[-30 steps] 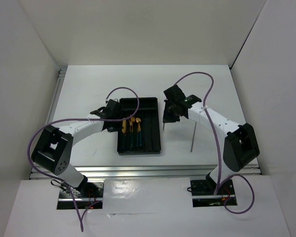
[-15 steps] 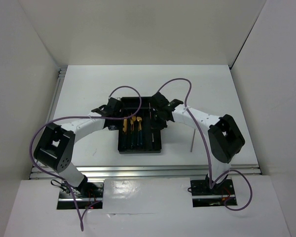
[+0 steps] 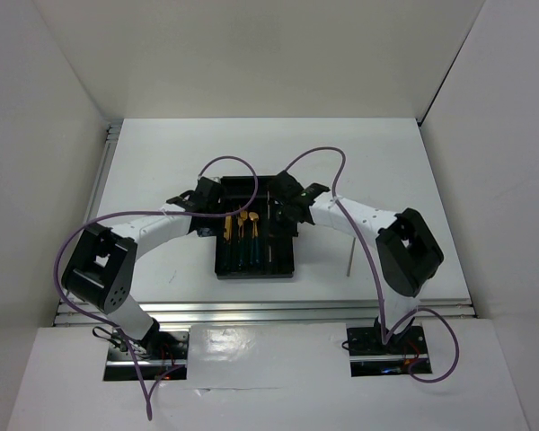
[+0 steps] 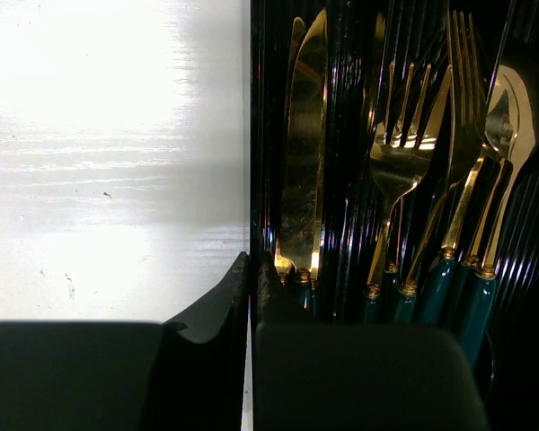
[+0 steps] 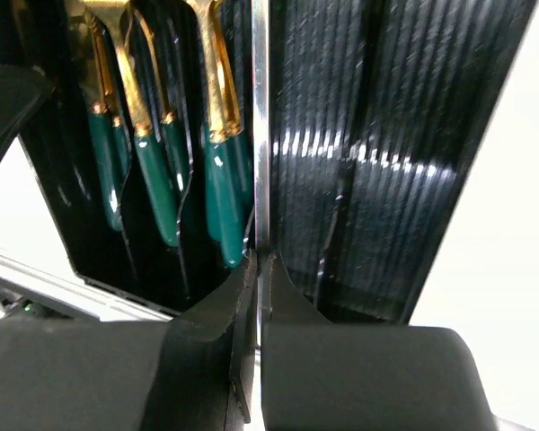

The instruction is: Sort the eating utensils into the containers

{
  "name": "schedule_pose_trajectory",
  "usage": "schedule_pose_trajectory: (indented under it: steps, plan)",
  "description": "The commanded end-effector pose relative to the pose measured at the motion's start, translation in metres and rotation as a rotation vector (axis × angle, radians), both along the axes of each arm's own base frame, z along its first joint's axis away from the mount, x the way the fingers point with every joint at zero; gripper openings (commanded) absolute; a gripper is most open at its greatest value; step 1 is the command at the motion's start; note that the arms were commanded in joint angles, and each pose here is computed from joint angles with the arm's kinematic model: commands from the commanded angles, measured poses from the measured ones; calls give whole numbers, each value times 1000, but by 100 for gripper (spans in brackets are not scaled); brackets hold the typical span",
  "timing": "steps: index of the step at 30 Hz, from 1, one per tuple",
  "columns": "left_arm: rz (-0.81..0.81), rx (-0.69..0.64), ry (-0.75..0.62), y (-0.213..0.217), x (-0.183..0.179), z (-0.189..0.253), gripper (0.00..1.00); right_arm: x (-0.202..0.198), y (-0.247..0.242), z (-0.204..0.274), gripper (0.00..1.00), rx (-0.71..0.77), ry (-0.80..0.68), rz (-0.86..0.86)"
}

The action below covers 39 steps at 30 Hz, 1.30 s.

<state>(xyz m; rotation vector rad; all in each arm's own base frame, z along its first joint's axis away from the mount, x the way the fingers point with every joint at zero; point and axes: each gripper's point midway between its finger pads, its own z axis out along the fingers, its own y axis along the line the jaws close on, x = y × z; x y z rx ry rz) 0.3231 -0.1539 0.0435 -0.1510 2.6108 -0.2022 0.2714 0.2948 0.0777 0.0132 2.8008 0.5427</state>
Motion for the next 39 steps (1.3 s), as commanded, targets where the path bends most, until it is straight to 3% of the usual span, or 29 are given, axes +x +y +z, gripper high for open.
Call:
schedule_pose_trajectory:
  steps: [1, 39]
  plan:
    - [-22, -52, 11, -12, 1, -4, 0, -2, 14, 7, 0, 37, -13, -21]
    - [-17, -49, -1, -9, -1, -3, 0, -18, 26, -38, 0, -40, 42, 12]
